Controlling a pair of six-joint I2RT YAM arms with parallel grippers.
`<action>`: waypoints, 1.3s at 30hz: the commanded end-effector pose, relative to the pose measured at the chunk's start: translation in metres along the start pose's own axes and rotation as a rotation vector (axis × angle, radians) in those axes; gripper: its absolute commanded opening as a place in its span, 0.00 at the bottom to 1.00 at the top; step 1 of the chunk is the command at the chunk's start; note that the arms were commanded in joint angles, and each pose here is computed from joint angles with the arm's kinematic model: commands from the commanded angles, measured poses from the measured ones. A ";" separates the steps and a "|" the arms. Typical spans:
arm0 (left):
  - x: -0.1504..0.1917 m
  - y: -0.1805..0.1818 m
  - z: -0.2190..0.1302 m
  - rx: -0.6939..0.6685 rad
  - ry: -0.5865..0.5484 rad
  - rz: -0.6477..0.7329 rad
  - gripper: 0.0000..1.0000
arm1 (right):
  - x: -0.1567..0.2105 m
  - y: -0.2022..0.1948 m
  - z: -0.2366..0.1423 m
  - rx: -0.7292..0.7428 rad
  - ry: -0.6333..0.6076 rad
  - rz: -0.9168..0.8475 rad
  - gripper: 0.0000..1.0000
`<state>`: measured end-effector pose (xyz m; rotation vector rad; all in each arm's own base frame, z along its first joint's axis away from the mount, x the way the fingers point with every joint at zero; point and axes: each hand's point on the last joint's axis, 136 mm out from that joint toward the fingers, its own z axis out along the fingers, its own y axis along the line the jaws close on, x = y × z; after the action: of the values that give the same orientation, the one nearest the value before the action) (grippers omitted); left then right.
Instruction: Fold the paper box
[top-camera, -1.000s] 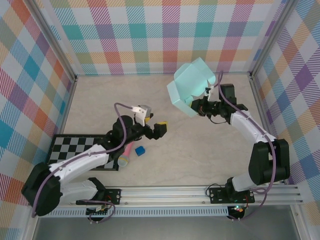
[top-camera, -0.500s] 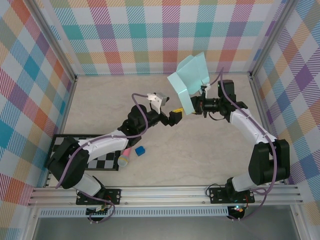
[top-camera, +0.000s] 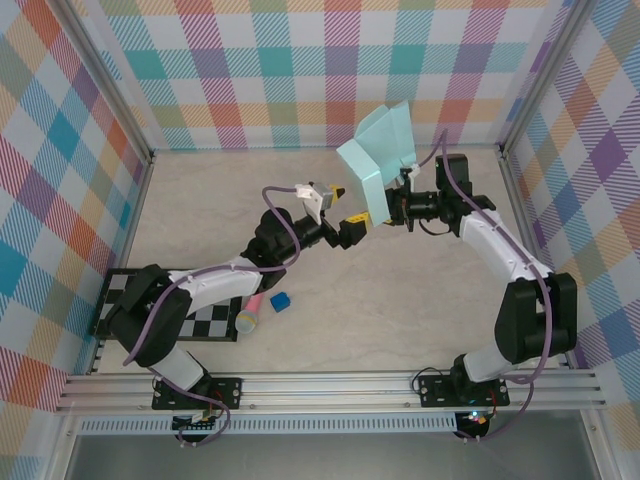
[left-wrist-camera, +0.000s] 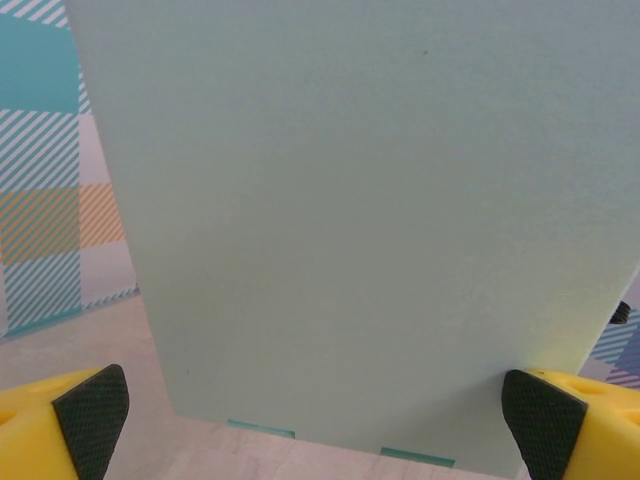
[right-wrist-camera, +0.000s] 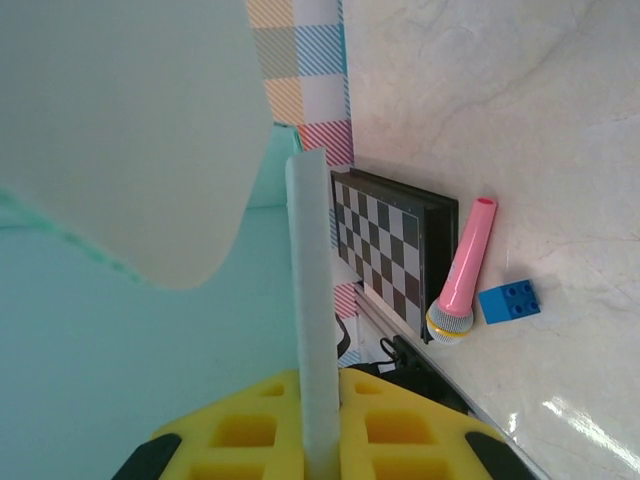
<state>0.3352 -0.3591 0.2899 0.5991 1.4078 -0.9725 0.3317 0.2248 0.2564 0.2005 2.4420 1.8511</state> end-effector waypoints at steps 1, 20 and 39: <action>0.005 -0.029 0.009 0.152 0.009 0.022 1.00 | 0.015 0.016 0.009 -0.038 0.090 -0.029 0.07; 0.014 -0.030 0.012 0.115 -0.001 0.025 1.00 | 0.002 0.024 0.013 -0.041 0.079 -0.048 0.06; 0.007 0.036 0.000 -0.217 -0.095 0.007 1.00 | 0.000 0.014 0.021 0.002 0.062 -0.049 0.05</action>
<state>0.3453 -0.3590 0.2580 0.5295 1.4518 -0.8674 0.3427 0.2392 0.2553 0.1741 2.4743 1.8247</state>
